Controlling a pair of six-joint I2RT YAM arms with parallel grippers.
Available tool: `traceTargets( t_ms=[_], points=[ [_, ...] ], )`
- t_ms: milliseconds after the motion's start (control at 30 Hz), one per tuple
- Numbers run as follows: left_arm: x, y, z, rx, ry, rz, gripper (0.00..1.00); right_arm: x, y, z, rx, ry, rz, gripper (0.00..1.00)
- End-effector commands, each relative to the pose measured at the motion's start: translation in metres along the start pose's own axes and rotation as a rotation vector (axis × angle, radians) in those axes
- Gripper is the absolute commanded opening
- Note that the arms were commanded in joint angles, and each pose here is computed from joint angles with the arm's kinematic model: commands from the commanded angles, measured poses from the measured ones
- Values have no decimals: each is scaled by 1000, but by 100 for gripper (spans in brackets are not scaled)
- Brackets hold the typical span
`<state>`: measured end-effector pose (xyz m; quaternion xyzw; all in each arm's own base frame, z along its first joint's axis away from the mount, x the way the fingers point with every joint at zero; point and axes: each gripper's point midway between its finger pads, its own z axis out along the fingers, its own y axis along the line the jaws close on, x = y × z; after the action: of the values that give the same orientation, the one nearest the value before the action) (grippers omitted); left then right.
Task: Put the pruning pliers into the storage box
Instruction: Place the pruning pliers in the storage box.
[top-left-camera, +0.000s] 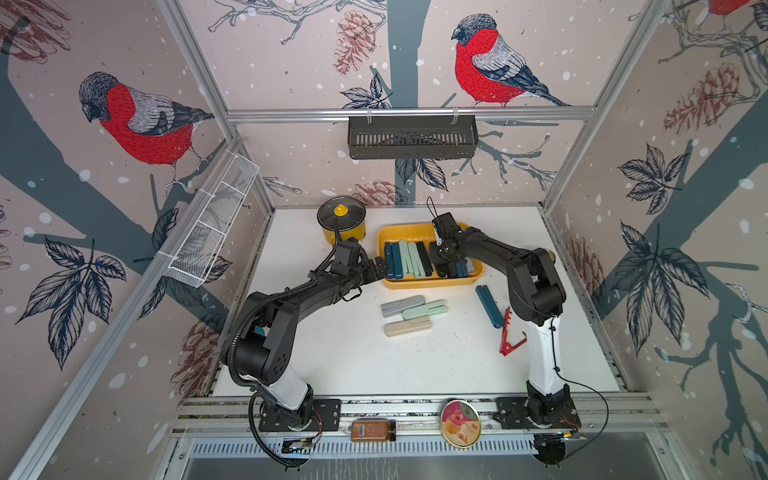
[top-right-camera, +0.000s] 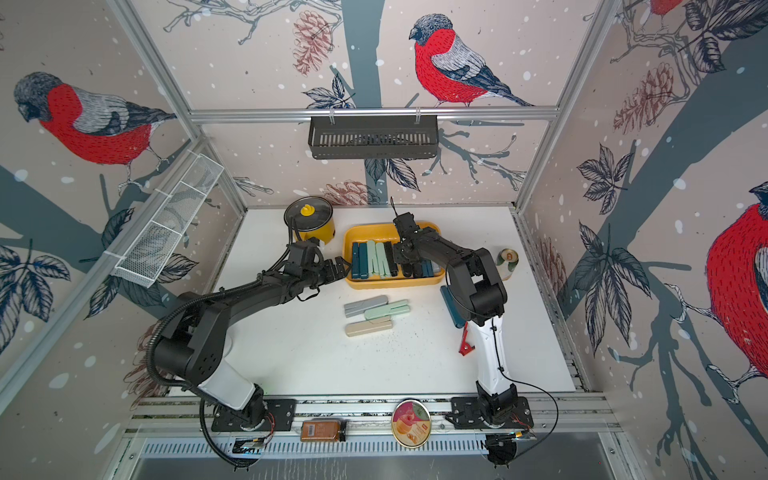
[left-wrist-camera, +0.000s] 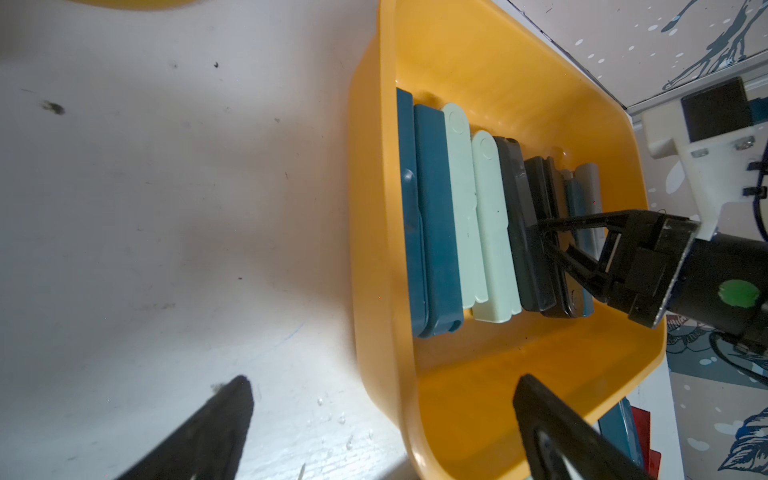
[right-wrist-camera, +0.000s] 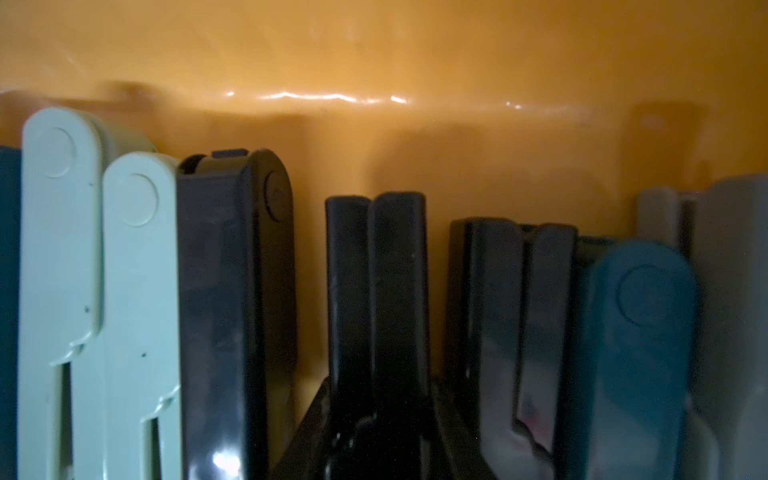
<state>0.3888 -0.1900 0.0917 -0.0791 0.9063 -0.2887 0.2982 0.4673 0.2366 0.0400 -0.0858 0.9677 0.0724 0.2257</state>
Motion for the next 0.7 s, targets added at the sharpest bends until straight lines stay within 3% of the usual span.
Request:
traceTargets(
  t_ms=[0,667],
  points=[
    [-7,-6,0,26,-24,7,98,2,-8,1,61,5,8,32],
    [-9,-8,1,28,-19,7,98,-11,-4,-12,49,-26,27,43]
  ],
)
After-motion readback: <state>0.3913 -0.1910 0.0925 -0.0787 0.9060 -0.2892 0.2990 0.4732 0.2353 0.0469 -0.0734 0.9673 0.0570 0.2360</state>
